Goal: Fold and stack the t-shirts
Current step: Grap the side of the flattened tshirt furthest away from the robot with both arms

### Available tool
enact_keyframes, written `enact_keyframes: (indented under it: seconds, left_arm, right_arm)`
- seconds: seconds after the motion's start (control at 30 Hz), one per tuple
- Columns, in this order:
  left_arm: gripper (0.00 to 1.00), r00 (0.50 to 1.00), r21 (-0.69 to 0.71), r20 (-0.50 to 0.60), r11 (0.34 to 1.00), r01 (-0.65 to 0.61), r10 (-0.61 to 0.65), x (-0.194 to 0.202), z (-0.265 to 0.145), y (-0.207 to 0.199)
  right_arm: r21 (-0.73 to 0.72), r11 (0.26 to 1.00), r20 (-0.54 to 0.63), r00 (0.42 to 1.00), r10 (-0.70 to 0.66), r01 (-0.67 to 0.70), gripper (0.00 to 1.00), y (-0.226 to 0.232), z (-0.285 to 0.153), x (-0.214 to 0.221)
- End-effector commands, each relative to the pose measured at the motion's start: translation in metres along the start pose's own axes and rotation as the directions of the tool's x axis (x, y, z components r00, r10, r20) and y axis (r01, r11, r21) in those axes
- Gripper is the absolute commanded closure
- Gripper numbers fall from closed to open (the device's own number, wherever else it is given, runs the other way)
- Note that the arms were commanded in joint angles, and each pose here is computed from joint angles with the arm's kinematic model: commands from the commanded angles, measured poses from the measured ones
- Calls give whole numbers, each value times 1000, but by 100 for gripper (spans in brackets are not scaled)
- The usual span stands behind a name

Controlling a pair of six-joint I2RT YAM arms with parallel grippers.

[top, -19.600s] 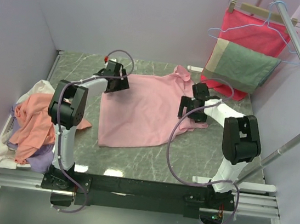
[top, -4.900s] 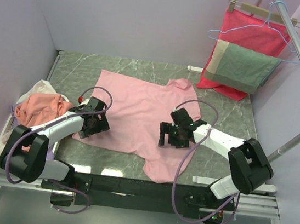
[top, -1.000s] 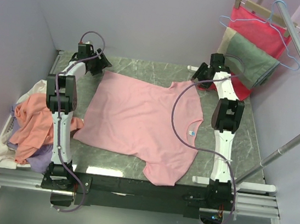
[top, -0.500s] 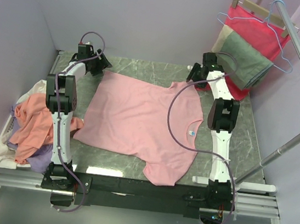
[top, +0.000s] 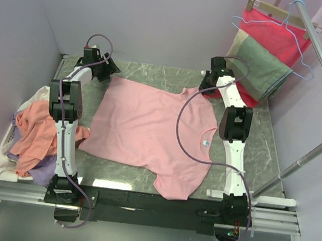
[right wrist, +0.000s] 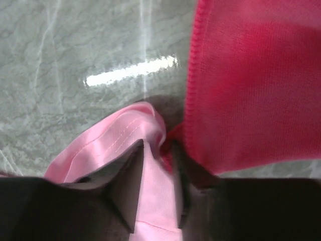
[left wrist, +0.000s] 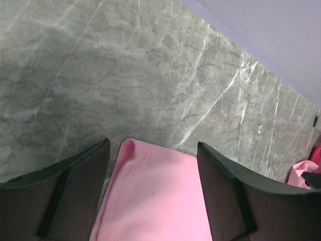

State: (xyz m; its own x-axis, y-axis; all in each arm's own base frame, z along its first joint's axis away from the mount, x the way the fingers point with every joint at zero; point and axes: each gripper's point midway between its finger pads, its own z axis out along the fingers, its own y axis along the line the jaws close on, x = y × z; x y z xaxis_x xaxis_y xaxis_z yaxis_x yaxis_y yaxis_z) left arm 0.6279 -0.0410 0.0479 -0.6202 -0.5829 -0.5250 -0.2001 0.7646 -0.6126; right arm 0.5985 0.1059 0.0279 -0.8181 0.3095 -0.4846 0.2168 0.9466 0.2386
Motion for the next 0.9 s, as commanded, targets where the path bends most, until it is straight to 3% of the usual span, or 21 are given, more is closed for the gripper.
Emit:
enact_keyframes:
  seconds: [0.0,0.1,0.3,0.47,0.63,0.87]
  left_arm:
    - [23,985,-110,-165,994,26,-44,54,1,36]
    - [22,985,-128,-167,992,20,-42,56,0,41]
    - [21,984,-142,-173,990,17,-42,60,-1,45]
    - [21,984,-137,-175,990,18,-42,60,-2,44]
    - [21,985,-132,-170,991,18,-40,58,-2,42]
    - [21,986,-128,-163,992,16,-37,56,-5,40]
  right_arm:
    - [41,996,3,996,84,-84,44,-25,-6,-6]
    - [37,990,1,991,133,-133,36,-35,-6,-11]
    - [62,981,-3,983,184,-184,33,-49,-6,-10]
    - [135,968,143,971,193,-213,28,-63,-32,-42]
    - [80,991,251,964,83,-106,28,-40,-68,-70]
    - [3,1000,241,970,14,-15,28,-2,-70,-67]
